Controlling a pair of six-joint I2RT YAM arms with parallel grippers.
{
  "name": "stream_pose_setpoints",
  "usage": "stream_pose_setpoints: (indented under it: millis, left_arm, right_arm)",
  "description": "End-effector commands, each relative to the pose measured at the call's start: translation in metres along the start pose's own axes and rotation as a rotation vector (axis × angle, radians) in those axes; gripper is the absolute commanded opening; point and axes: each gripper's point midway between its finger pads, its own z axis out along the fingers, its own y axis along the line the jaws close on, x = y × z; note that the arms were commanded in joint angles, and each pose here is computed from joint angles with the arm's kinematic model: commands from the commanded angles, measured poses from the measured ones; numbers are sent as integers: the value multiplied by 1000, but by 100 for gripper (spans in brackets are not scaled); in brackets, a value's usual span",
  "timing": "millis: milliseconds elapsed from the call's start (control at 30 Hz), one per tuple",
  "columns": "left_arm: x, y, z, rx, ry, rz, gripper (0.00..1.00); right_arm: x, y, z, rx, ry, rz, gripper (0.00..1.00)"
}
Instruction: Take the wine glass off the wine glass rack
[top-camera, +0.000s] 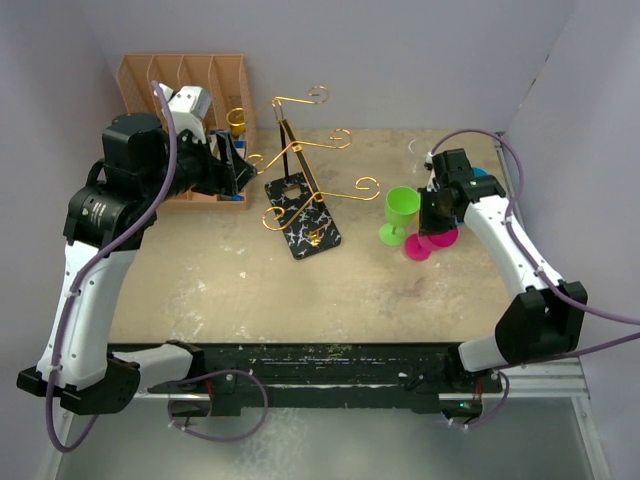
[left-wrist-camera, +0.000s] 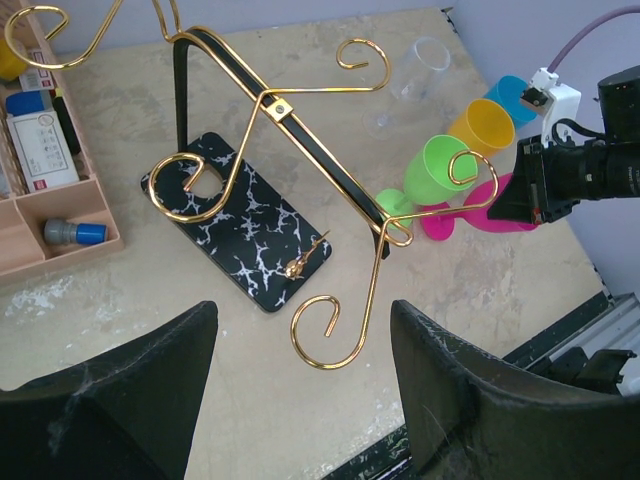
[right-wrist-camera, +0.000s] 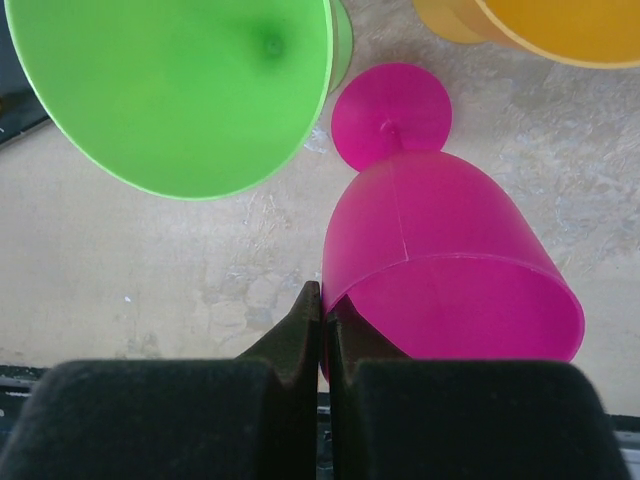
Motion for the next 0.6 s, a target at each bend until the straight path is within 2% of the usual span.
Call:
stream_pose_setpoints:
  millis: [0,167,233,400,567]
  left_arm:
    - [-17,-6,-7,9,-56,42,73]
    - [-16,-4,-9,2,-59,45,73]
    - [-16,-4,-10,-2,-63,47,74]
    - [-12,-1,-11,-13,-62,49,76]
    - [-10,-2,-11,-6,-55,53,76]
  right_arm:
    - [-17,3,-11,-18,-53,-24,0]
    - [-19,-3,-9,21,-51,-28,7]
    - [-30,-9,-10,57,-96,-30,14]
    - [-41,-12,-20,79,-143,-28,21]
    - [-49,-11,-40,72,-211,-22,23]
